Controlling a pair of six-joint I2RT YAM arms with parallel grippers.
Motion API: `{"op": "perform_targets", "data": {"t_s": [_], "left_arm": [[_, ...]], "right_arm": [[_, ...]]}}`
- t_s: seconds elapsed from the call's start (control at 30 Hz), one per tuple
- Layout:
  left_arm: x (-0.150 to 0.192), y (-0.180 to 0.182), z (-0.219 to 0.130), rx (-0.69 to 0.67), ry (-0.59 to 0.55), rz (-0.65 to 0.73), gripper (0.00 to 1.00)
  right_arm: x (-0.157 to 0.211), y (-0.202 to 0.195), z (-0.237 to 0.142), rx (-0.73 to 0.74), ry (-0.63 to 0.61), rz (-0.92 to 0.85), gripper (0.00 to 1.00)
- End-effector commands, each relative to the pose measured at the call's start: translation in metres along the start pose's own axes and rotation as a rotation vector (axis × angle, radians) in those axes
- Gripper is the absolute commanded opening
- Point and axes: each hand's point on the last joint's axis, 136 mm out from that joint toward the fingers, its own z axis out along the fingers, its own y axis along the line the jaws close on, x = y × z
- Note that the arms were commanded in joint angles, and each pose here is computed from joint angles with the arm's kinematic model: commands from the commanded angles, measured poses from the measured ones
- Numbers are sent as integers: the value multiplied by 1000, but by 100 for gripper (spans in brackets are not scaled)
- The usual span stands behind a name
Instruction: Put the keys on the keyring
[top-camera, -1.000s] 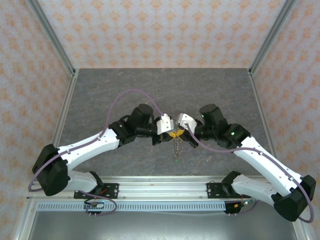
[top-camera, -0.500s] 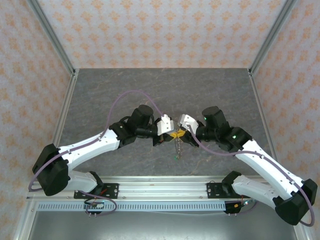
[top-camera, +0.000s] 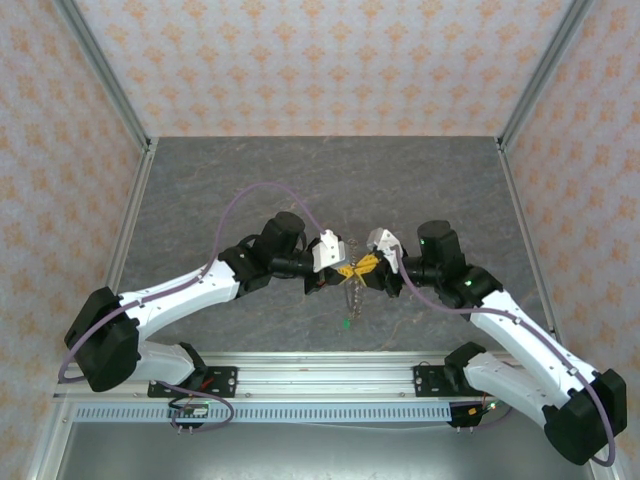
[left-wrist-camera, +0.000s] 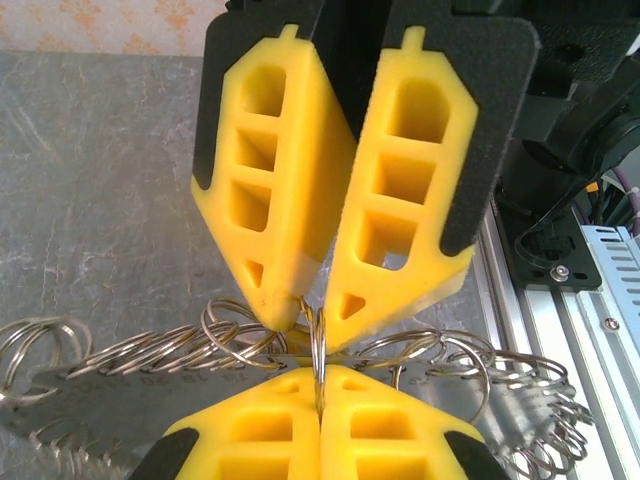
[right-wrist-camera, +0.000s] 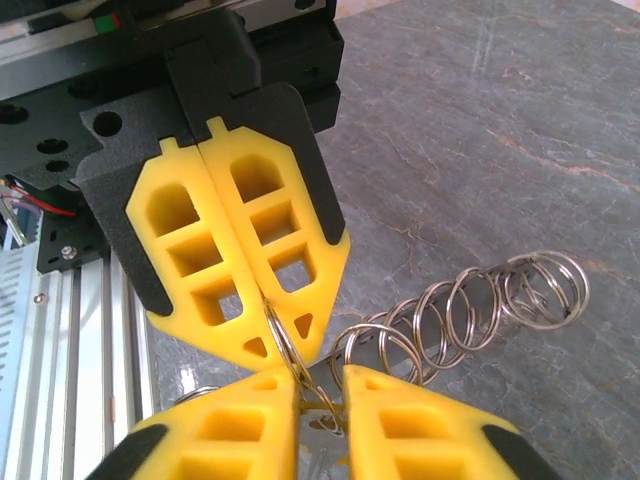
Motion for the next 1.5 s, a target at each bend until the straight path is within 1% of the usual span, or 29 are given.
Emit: {"op": "perform_targets", "data": {"t_s": [0.0,0.17,0.27,0.43,0.6,0.67,0.73,0.8,0.9,1.03,1.07,1.13,1.17,1.27,1.43,1.47], "left_arm": [[-37,-2,-11,4,-129,71,0],[-27,4,-11,-37,-89,66,0],[-24,5,-11,-45,-74,68,0],[-26,2,-12,-32,-79,78,0],[-29,1,-13,-26,-87,82,0],[-31,1,-13,-27,-93,81,0],[-32,1,-14,-28,-100,82,0],[-34,1,-14,-24,-109,83,0],[-36,-1,-13,-5,-115,79,0],[-39,-1,-12,2,-132,75,0],[-40,-2,-12,4,-136,74,0],[-40,-1,-11,3,-141,72,0],[-40,-1,-11,4,-142,72,0],[-38,0,-9,3,-137,64,0],[-38,2,-9,-5,-137,64,0],[-38,2,-9,-6,-136,66,0]], "right_arm": [[-16,0,-4,11,-75,-28,23],[-26,-20,-23,198,-118,-100,28],[-24,-22,-31,248,-111,-125,28],[-10,-20,-25,219,-59,-113,27],[-10,-9,-16,128,-92,-92,27],[-5,-5,-11,87,-75,-72,27],[0,-6,-8,81,-68,-57,27],[2,-7,-4,77,-83,-43,27],[-3,-9,0,67,-141,-11,27],[0,-8,5,43,-144,20,19],[3,-8,6,41,-138,29,20],[6,-7,7,36,-136,44,24],[6,-7,8,32,-140,55,28],[8,0,7,-2,-146,73,36],[14,9,9,-63,-125,99,45],[16,10,9,-66,-116,99,45]]}}
